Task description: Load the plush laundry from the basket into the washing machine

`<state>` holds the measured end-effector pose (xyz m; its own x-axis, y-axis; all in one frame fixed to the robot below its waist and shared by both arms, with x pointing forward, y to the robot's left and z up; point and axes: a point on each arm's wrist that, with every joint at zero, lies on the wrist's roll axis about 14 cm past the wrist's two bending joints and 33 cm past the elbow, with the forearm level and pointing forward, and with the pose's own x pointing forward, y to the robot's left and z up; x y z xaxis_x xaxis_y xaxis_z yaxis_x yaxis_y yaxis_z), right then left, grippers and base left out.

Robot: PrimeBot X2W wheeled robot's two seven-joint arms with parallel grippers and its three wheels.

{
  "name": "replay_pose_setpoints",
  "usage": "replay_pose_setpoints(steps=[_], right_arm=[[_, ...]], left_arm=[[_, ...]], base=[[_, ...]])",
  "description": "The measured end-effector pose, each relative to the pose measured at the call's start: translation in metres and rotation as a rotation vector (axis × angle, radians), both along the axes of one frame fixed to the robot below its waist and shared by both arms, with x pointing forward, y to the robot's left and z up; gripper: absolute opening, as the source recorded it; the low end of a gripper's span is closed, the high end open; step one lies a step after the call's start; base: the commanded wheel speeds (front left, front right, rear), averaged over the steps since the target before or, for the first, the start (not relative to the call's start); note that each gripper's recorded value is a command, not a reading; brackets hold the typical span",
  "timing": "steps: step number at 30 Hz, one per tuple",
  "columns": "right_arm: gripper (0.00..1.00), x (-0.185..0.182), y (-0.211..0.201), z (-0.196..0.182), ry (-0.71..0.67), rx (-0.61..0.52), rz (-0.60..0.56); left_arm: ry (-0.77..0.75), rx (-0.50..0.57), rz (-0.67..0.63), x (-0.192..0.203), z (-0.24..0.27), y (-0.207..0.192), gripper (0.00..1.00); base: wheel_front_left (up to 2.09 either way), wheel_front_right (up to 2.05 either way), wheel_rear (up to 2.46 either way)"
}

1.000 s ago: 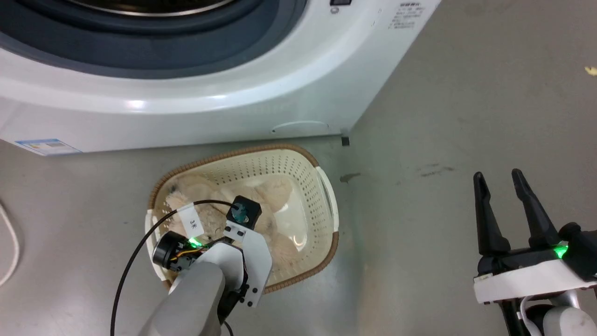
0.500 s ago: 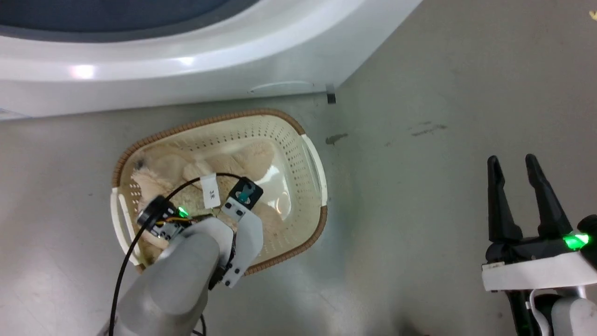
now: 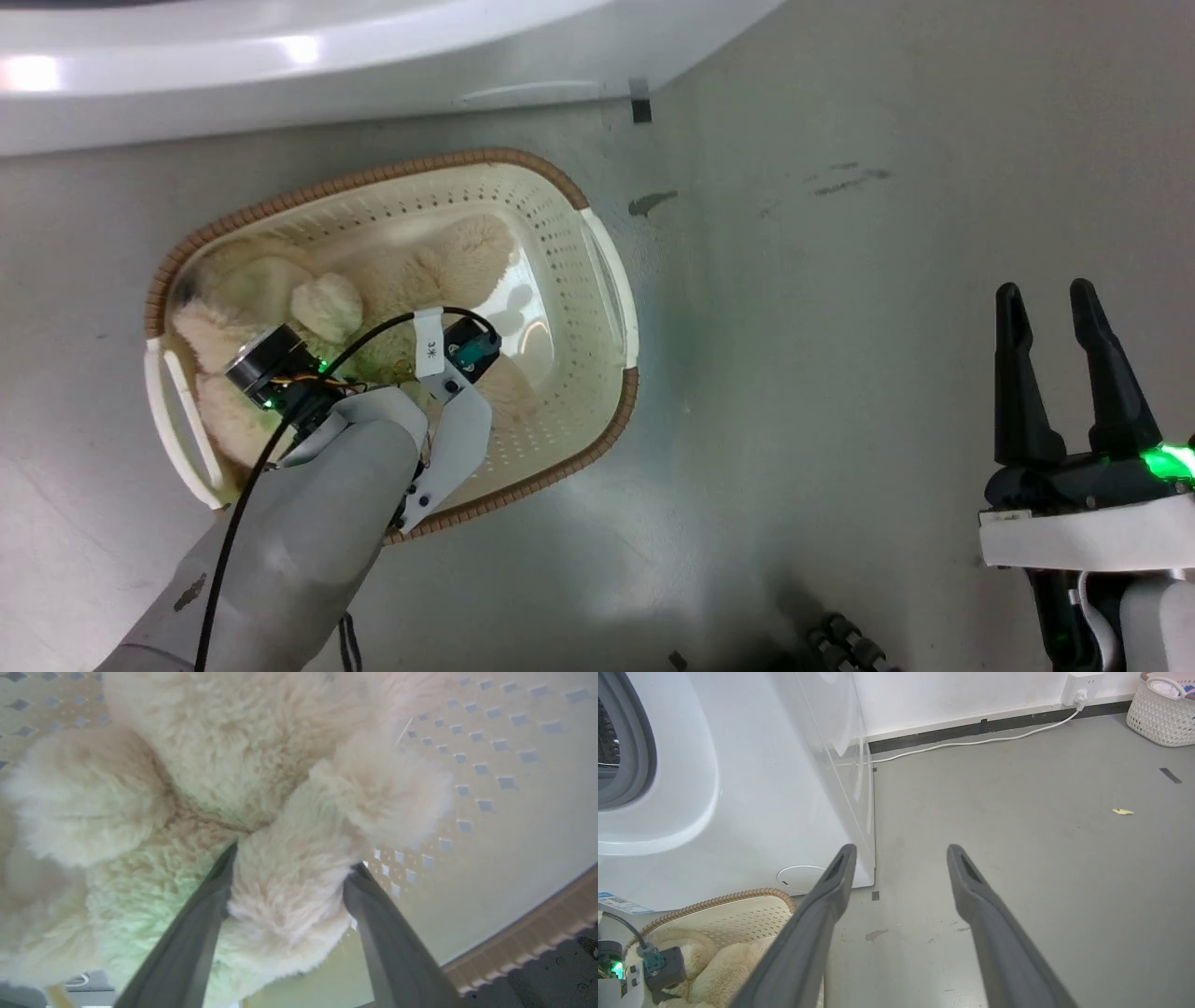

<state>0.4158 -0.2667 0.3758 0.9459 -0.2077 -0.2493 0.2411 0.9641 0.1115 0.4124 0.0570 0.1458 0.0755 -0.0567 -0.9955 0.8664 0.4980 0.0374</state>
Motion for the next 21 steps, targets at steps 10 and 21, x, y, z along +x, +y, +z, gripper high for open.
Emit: replay_pose_setpoints(steps=[10, 21], right_arm=[[1.00, 0.002, -0.008, -0.022, 0.035, 0.000, -0.027], [1.00, 0.010, -0.007, -0.016, -0.007, 0.016, -0.027]], left_arm=[[0.061, 0.113, -0.025, -0.007, -0.034, 0.012, 0.00], [0.073, 0.096, 0.011, -0.001, -0.031, 0.011, 0.00]], base=[[0.00, 0.00, 0.00], [0.00, 0.00, 0.00]])
